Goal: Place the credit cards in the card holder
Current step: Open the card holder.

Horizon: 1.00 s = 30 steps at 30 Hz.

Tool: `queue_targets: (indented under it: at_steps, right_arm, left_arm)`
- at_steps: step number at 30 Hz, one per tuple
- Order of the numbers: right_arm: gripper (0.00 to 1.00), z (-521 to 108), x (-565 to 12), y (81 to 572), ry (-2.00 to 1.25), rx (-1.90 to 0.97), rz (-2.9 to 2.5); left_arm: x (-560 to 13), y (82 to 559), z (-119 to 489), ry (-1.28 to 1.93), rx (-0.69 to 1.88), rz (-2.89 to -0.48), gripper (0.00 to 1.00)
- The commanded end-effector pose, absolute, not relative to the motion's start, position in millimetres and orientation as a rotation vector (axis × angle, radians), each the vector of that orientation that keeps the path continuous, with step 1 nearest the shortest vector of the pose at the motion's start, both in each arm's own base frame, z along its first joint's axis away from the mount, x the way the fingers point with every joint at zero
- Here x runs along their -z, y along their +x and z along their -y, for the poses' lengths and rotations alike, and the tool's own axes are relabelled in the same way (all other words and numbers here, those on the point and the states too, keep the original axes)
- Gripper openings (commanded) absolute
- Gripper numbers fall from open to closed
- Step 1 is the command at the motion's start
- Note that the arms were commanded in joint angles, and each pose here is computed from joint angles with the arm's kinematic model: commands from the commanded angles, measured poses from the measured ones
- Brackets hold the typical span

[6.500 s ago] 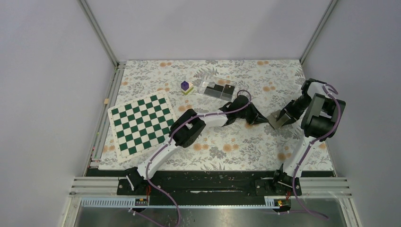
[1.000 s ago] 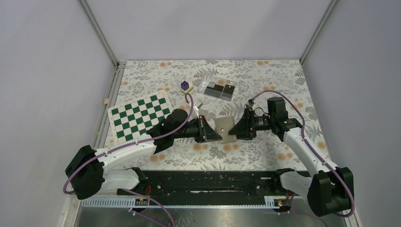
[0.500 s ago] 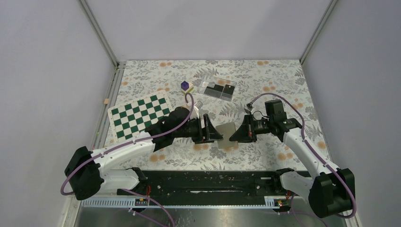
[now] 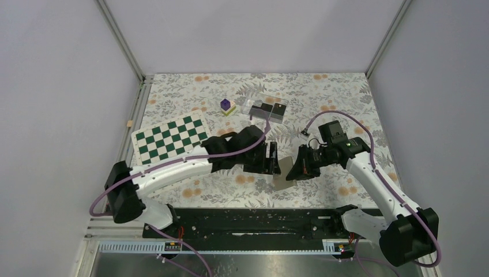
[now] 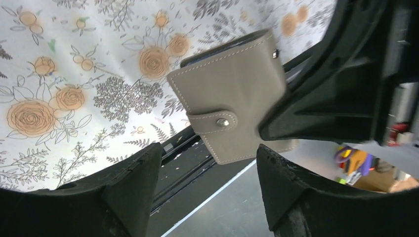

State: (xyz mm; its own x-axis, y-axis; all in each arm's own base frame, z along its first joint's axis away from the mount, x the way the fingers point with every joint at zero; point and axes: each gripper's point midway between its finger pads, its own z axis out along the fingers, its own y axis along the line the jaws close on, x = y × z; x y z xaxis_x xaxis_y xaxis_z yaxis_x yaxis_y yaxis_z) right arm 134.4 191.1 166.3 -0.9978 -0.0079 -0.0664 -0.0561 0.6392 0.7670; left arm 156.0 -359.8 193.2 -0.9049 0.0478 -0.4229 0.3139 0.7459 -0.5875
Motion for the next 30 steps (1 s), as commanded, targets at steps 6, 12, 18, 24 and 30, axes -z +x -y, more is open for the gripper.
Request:
queue_targets:
  at_steps: [6, 12, 18, 24, 30]
  right_arm:
    - [0.0, -182.9, -166.7, 129.5, -0.094, -1.174, -2.825]
    - [0.0, -183.8, -164.2, 126.9, -0.098, -1.174, -2.836]
    - [0.0, -186.4, -167.2, 127.9, -0.088, -1.197, -2.818]
    - [0.0, -189.0, -170.2, 127.3, -0.09, -1.227, -2.804]
    - [0.0, -190.4, -172.0, 125.5, -0.099, -1.249, -2.79]
  left_arm:
    - [-184.1, 153.1, 380.0, 0.357, 0.825, -2.598, 0.68]
    - [-174.1, 147.1, 394.3, 0.392, 0.825, -2.625, 0.68]
    - [-153.8, 147.0, 394.8, 0.379, 0.754, -2.679, 0.56]
    - [-127.6, 161.4, 363.2, 0.287, 0.457, -2.723, 0.36]
    - [-99.1, 170.0, 333.2, 0.215, 0.26, -2.777, 0.33]
